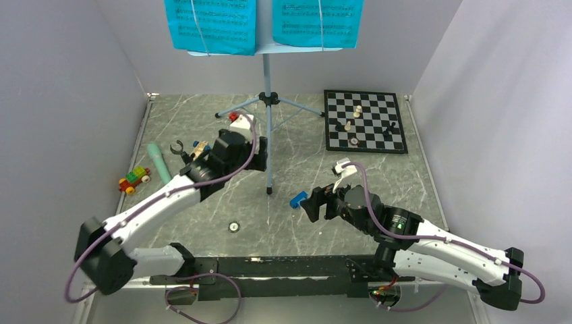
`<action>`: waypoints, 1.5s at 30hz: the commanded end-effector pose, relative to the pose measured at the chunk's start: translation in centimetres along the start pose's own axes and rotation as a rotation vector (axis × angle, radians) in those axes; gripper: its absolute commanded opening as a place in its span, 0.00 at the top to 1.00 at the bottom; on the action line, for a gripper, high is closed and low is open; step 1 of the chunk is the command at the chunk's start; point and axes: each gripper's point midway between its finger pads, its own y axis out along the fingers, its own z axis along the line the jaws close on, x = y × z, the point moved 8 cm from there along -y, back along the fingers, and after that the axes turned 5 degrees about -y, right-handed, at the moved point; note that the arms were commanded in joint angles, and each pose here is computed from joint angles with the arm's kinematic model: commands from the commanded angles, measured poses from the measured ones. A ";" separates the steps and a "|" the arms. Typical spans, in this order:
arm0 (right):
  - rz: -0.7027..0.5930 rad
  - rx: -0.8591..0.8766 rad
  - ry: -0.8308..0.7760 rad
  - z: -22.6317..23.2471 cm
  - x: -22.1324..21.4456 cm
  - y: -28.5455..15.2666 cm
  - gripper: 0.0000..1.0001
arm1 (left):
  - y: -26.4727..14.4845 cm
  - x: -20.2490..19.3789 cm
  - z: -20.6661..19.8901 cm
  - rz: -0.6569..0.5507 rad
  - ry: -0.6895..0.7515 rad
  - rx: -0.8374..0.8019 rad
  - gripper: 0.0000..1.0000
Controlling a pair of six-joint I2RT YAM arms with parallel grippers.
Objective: Pack up the instrument practice props
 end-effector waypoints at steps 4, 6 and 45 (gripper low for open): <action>-0.030 -0.042 0.048 -0.3 1.0 -0.7 0.11 | 6.6 0.1 -1.7 0.138 -0.109 -0.214 0.03; -0.026 -0.051 0.045 -0.4 0.9 -0.7 0.11 | 8.1 -0.5 -2.1 0.169 -0.104 -0.241 0.07; -0.072 -0.082 0.055 -1.2 2.0 -2.6 0.12 | 7.6 -7.6 -2.1 0.282 -0.001 0.051 1.00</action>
